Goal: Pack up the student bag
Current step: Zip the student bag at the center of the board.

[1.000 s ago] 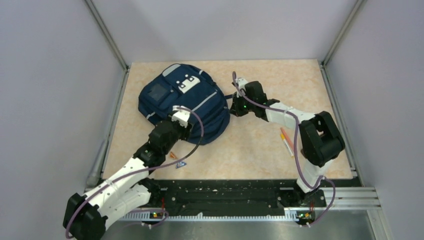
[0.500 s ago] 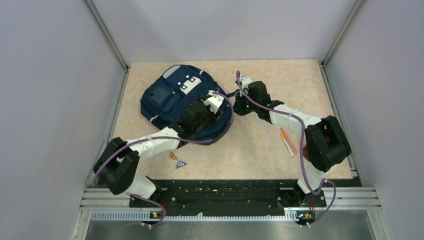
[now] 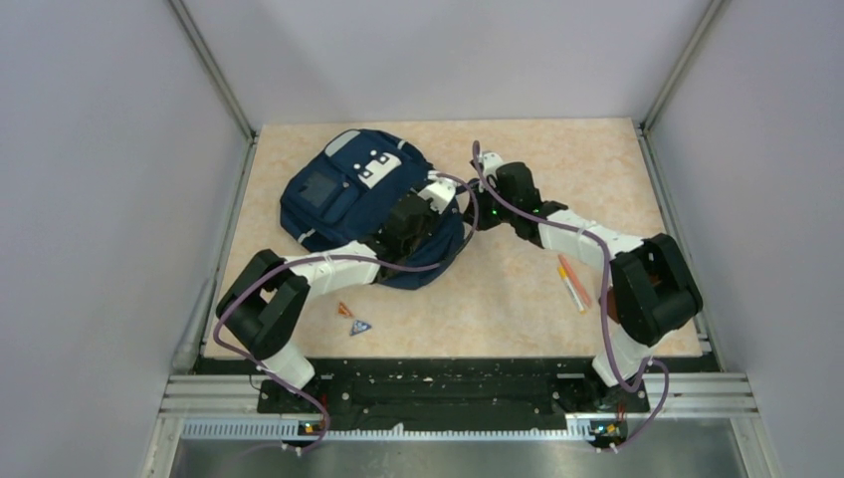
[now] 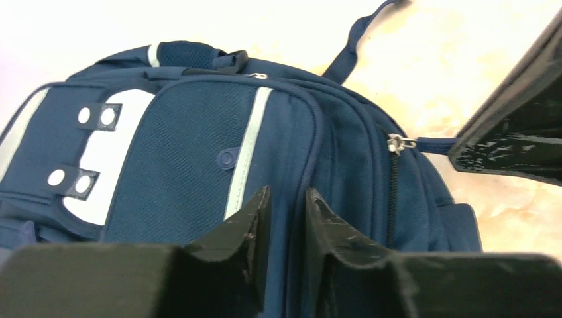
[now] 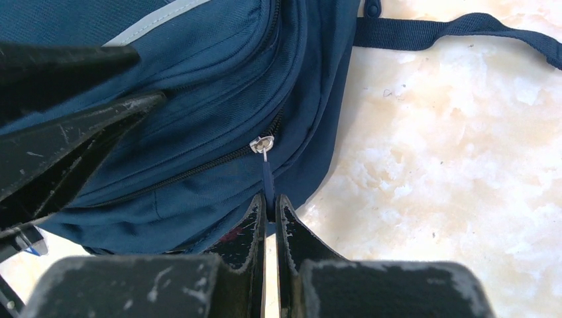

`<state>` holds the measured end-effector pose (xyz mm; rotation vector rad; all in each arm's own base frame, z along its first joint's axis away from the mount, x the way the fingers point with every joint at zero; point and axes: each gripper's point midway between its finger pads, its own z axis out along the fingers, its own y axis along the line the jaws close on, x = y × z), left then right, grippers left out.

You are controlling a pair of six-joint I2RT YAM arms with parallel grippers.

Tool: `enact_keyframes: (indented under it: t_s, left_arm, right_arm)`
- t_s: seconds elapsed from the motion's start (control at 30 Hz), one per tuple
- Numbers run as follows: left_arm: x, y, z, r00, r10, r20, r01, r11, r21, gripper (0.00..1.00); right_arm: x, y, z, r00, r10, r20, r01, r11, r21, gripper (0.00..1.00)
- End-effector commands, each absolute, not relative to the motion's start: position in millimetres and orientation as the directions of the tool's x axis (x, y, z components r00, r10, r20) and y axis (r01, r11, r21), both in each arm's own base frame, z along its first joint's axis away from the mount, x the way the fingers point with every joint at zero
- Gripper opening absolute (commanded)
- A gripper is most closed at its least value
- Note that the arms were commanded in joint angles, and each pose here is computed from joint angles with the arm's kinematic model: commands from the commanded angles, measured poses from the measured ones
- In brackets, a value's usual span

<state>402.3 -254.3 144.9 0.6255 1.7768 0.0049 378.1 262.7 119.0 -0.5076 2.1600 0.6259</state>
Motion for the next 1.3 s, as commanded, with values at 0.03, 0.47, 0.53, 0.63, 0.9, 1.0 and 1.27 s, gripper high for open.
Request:
enact_keyframes:
  t_s: [0.03, 0.47, 0.53, 0.63, 0.9, 1.0, 1.27]
  left_arm:
    - [412.0, -248.3, 158.3, -0.133, 0.426, -0.895, 0.359, 0.862, 0.357, 0.04]
    - [355.8, -264.1, 179.4, 0.01, 0.383, -0.924, 0.586, 0.746, 0.316, 0.0]
    - [348.4, -265.2, 181.3, 0.028, 0.38, -0.925, 0.611, 0.725, 0.317, 0.0]
    - [339.4, -269.6, 184.4, 0.047, 0.382, -0.923, 0.653, 0.688, 0.318, 0.0]
    - [323.7, -279.5, 212.4, 0.118, 0.338, -0.934, 0.71, 0.629, 0.317, 0.0]
    - [321.7, -279.4, 220.4, 0.118, 0.343, -0.932, 0.716, 0.621, 0.319, 0.0]
    - [316.8, -278.7, 230.9, 0.122, 0.355, -0.927, 0.73, 0.601, 0.326, 0.0]
  right_arm:
    - [388.7, 251.1, 140.2, -0.541, -0.09, -0.836, -0.494, 0.839, 0.229, 0.0]
    - [429.2, 224.1, 144.7, -0.496, -0.041, -0.868, -0.342, 0.927, 0.151, 0.0]
    - [434.3, 224.7, 148.8, -0.479, -0.06, -0.876, -0.359, 0.924, 0.133, 0.0]
    - [440.5, 228.1, 160.5, -0.435, -0.088, -0.896, -0.4, 0.911, 0.104, 0.0]
    - [454.6, 258.8, 166.5, -0.377, -0.235, -0.896, -0.594, 0.804, 0.039, 0.0]
    - [464.8, 269.1, 162.5, -0.375, -0.263, -0.889, -0.631, 0.775, 0.037, 0.0]
    - [505.9, 299.7, 154.2, -0.342, -0.253, -0.905, -0.688, 0.723, 0.058, 0.0]
